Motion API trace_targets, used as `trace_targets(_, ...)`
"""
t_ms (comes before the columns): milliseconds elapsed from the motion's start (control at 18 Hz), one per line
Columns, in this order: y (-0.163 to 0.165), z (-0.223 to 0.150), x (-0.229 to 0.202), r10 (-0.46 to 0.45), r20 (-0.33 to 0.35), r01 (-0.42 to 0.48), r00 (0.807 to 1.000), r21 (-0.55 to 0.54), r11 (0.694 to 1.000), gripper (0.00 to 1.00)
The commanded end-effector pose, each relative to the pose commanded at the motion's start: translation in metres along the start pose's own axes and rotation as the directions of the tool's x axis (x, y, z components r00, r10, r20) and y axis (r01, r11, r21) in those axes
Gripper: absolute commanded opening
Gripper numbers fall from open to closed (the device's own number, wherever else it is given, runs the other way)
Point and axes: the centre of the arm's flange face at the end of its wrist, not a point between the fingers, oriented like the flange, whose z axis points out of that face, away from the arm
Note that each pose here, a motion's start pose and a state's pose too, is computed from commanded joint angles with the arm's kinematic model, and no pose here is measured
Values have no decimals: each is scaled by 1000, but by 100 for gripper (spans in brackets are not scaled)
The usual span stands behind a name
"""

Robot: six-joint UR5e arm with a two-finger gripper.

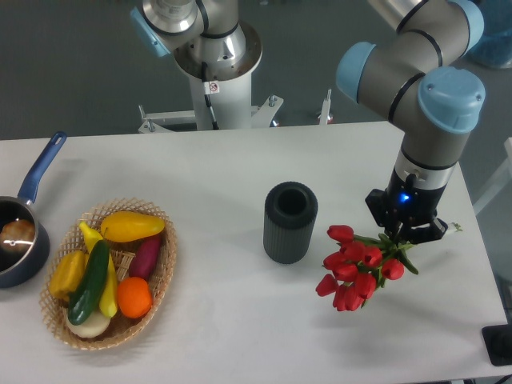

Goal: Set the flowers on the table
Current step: 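Lower the held red tulips toward the table beside the black cylinder, then open the gripper to release the tulips onto the table and lift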

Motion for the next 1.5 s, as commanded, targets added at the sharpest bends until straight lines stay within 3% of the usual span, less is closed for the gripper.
trace_targets(722,-4,19,8,10,-22,-11,1000,-44,999,0)
trace_targets(1111,-10,57,25,2,-76,-8,997,-72,997,0)
trace_targets(1278,-9,70,34,0,-61,-4,998,-68,998,0)
trace_targets(1389,-14,73,38,7,-67,-12,998,-68,998,8)
trace_targets(1500,-14,74,38,5,-69,-10,998,-69,998,25)
